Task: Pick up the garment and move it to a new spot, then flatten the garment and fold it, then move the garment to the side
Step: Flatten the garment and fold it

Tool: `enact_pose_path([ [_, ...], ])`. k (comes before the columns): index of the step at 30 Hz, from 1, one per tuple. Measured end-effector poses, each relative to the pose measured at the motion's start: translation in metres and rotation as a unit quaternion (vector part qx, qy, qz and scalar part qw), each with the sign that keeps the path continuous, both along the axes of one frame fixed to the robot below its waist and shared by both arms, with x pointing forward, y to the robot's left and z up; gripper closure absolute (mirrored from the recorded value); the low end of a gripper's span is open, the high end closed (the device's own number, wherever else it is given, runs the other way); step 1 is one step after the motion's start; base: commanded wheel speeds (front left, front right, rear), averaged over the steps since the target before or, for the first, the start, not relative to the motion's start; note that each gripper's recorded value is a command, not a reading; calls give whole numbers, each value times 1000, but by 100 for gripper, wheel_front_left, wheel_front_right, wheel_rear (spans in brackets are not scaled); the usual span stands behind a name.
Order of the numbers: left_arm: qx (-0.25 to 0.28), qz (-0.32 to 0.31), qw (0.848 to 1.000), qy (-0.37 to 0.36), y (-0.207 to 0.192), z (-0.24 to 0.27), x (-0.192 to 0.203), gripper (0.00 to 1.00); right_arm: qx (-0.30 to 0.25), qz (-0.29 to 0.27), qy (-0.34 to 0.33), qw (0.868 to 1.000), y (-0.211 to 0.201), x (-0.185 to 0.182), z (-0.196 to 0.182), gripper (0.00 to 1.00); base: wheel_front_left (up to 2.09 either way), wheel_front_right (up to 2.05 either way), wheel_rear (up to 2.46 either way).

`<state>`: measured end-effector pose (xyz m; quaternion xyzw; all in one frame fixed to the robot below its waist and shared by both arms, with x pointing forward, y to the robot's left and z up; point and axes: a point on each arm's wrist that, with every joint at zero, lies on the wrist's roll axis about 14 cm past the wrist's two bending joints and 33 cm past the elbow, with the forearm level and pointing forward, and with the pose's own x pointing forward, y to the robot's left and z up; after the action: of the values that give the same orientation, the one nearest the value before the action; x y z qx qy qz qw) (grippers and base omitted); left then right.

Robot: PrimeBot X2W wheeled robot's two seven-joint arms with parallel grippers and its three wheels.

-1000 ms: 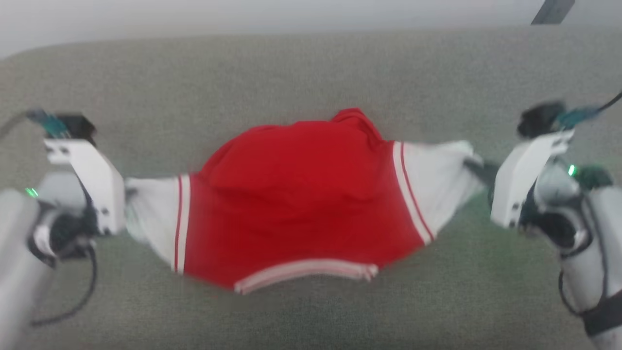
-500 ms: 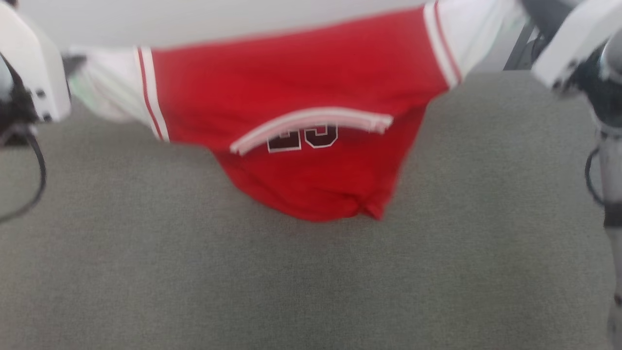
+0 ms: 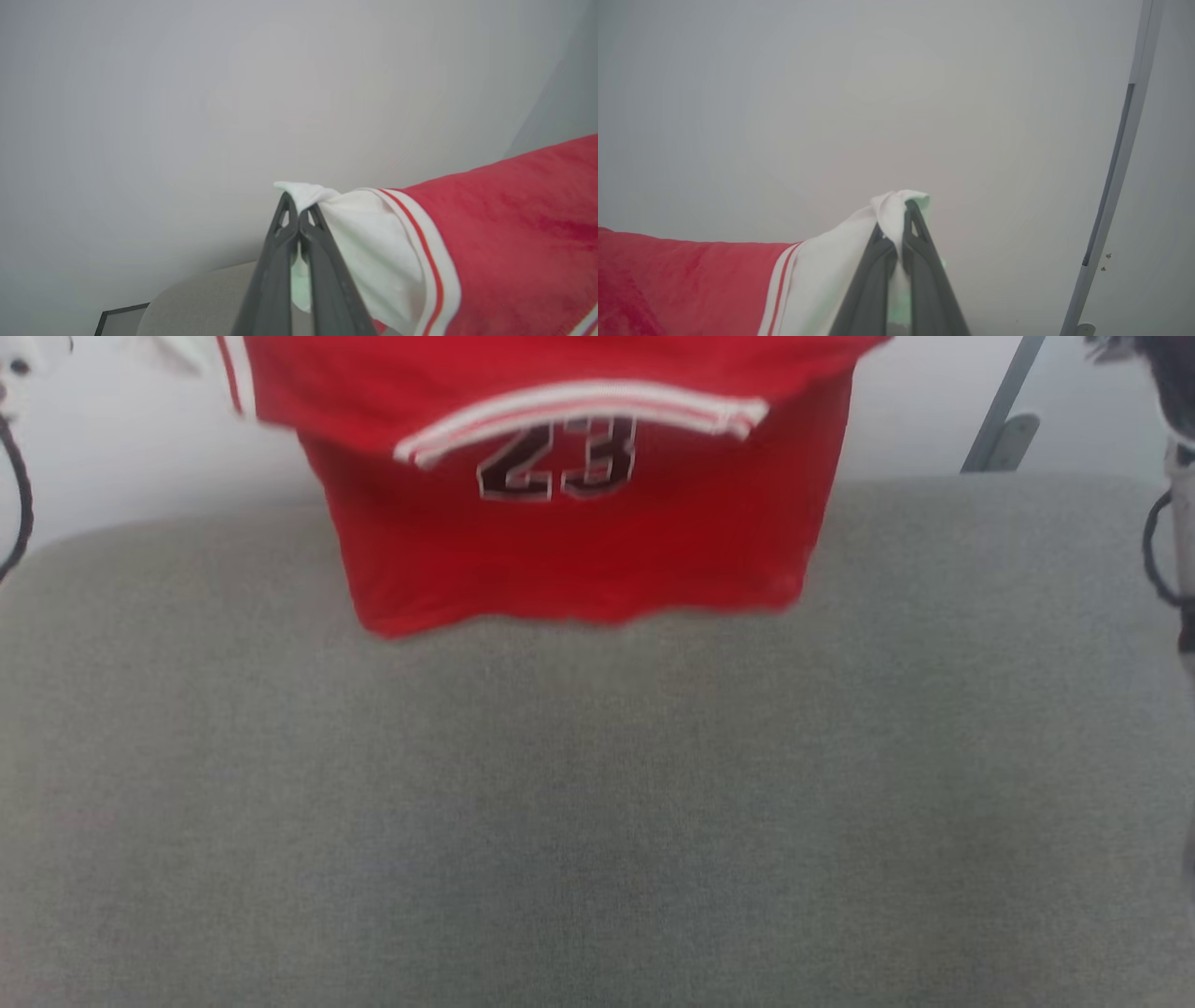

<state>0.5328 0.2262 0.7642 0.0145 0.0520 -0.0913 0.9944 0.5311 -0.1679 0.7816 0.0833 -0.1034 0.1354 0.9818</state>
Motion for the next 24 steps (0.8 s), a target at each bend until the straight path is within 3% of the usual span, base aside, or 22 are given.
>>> enact_pose_path([
  [11, 6, -8, 997, -77, -20, -7, 77, 100, -44, -46, -57, 996, -12, 71, -14, 100, 0, 0, 0],
  [18, 22, -9, 984, -179, -33, -5, 126, 100, -101, -81, -162, 978, -20, 115, -24, 100, 0, 0, 0],
  [22, 29, -8, 977, -210, -33, -24, 143, 100, -157, -84, -161, 971, -15, 137, -54, 100, 0, 0, 0],
  [24, 47, 0, 980, -192, -24, -50, 146, 100, -163, -69, -139, 974, -2, 145, -82, 100, 0, 0, 0],
])
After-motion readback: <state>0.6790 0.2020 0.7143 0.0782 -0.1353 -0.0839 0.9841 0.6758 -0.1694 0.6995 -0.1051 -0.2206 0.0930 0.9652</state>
